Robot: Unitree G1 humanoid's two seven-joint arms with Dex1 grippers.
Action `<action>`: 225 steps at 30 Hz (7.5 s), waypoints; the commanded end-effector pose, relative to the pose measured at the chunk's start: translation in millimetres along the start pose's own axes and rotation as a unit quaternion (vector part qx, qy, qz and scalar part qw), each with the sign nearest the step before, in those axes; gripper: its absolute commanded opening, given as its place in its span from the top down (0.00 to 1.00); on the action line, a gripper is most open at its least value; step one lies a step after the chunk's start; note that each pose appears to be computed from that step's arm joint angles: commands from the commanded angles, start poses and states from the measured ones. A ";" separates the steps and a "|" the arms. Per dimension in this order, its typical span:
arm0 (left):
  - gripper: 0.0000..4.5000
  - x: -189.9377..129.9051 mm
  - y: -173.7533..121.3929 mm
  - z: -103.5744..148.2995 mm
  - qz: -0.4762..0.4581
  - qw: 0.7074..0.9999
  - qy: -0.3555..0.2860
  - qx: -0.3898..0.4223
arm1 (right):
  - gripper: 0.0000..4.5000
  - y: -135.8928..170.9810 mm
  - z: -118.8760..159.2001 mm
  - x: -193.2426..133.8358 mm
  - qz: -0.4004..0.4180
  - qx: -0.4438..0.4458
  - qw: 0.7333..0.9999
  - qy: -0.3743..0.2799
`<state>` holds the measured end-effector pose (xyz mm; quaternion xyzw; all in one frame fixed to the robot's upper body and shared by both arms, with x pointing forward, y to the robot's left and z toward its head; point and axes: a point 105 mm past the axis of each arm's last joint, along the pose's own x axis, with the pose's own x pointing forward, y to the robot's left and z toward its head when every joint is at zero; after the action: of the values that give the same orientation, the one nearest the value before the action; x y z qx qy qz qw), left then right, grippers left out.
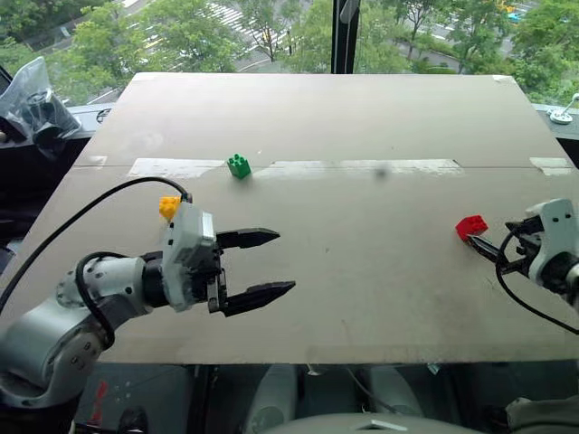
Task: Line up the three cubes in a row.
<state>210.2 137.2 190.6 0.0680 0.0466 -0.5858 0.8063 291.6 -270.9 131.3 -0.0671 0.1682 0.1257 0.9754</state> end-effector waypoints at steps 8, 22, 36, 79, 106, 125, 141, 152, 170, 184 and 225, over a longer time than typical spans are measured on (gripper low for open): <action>0.00 8.5 -9.1 5.4 -0.021 0.999 -0.003 0.023 | 0.00 0.7 11.5 25.4 -0.003 0.012 1.000 0.018; 0.00 4.4 -14.8 1.8 -0.012 1.000 -0.001 0.028 | 0.51 4.3 10.0 32.6 0.006 0.026 0.999 0.041; 0.00 -10.6 -6.3 -21.7 0.058 0.998 0.012 0.027 | 0.71 69.8 44.8 22.4 0.206 -0.097 0.974 -0.011; 0.00 -42.0 -19.4 -19.8 0.083 0.996 0.028 0.010 | 0.09 148.3 51.3 85.9 0.471 -0.322 0.820 -0.043; 0.00 -14.6 22.1 -24.3 -0.015 0.997 0.074 -0.019 | 0.01 132.1 39.2 33.2 0.376 -0.233 0.896 -0.041; 0.00 -32.4 -4.0 -30.9 0.053 0.996 0.072 -0.014 | 0.14 157.3 46.3 85.5 0.462 -0.279 0.841 -0.023; 0.00 -38.8 -15.4 -37.8 0.059 0.995 0.076 -0.012 | 0.71 166.8 55.5 98.4 0.528 -0.368 0.765 -0.022; 0.00 -35.9 -14.8 -29.6 0.070 0.996 0.057 0.000 | 0.71 164.4 53.5 106.2 0.533 -0.380 0.756 -0.008; 0.00 -54.6 78.7 -31.0 0.294 0.954 0.024 -0.053 | 0.09 130.6 96.7 22.9 0.426 -0.256 0.851 -0.166; 0.00 -42.8 230.4 -29.3 0.407 0.906 0.097 -0.060 | 0.09 134.2 75.8 -59.1 0.210 -0.190 0.938 -0.202; 0.73 4.6 238.8 -13.4 0.261 0.964 0.038 -0.025 | 0.02 152.0 96.8 -74.4 0.212 -0.208 0.925 -0.235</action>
<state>445.4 214.6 168.2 0.0892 0.1093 -0.2925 0.9458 219.4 -128.7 224.6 -0.1883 -0.0596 0.3669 0.9090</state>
